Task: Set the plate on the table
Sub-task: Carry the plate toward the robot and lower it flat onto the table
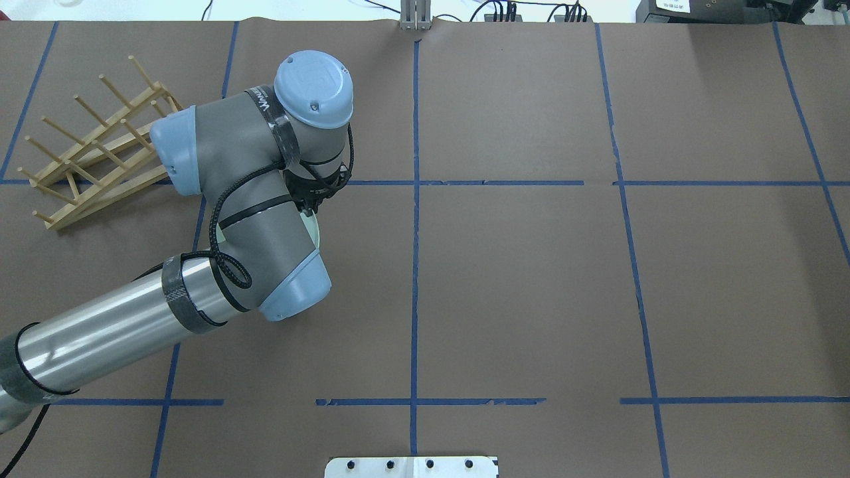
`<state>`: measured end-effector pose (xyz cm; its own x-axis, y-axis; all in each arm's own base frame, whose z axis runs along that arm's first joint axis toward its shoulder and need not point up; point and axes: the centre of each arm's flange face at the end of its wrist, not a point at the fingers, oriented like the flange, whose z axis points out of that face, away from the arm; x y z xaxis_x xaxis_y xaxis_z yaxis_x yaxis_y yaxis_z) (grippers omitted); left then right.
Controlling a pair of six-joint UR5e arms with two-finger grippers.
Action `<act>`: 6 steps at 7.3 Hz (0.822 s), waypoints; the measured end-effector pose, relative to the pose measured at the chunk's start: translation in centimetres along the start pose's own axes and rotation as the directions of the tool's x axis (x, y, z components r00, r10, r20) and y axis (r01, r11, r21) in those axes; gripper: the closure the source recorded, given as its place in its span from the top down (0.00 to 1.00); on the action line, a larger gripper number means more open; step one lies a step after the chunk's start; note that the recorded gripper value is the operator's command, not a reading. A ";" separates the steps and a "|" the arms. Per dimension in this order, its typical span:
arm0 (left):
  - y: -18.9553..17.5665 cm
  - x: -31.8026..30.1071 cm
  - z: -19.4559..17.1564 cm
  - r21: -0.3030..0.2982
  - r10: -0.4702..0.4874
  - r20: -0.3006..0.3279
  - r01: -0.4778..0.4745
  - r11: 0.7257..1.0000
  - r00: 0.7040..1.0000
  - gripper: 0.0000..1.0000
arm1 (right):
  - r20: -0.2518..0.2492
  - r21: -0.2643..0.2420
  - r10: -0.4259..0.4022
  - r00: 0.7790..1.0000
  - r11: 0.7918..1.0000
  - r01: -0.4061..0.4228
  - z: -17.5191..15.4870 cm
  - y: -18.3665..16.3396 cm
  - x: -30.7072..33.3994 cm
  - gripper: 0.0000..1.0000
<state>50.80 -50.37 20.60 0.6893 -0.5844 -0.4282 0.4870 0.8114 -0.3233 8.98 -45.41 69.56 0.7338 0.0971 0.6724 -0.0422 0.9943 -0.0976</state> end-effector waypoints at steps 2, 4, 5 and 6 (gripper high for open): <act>-0.1 2.5 2.7 -0.050 -0.005 0.088 0.010 0.999 0.996 0.00 | 0.000 0.000 0.000 1.000 1.000 0.000 0.0 0.0 0.0 1.00; -0.2 3.9 4.2 -0.055 0.002 0.150 0.006 0.998 0.989 1.00 | 0.000 0.001 -0.001 1.000 1.000 0.001 0.0 0.0 0.0 1.00; -0.3 3.8 4.3 -0.060 0.048 0.162 -0.039 0.997 0.986 1.00 | 0.000 0.000 0.000 1.000 1.000 0.000 0.0 0.0 0.0 1.00; -0.1 3.7 3.7 -0.065 0.092 0.153 -0.083 0.994 0.984 1.00 | 0.000 0.000 0.000 1.000 1.000 0.000 0.0 0.0 0.0 1.00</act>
<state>55.27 -52.59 22.18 0.8052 -0.4980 -0.3218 0.3922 0.8544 -0.3409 8.97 -45.38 69.58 0.7338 0.0974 0.6723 -0.0422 0.9943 -0.0980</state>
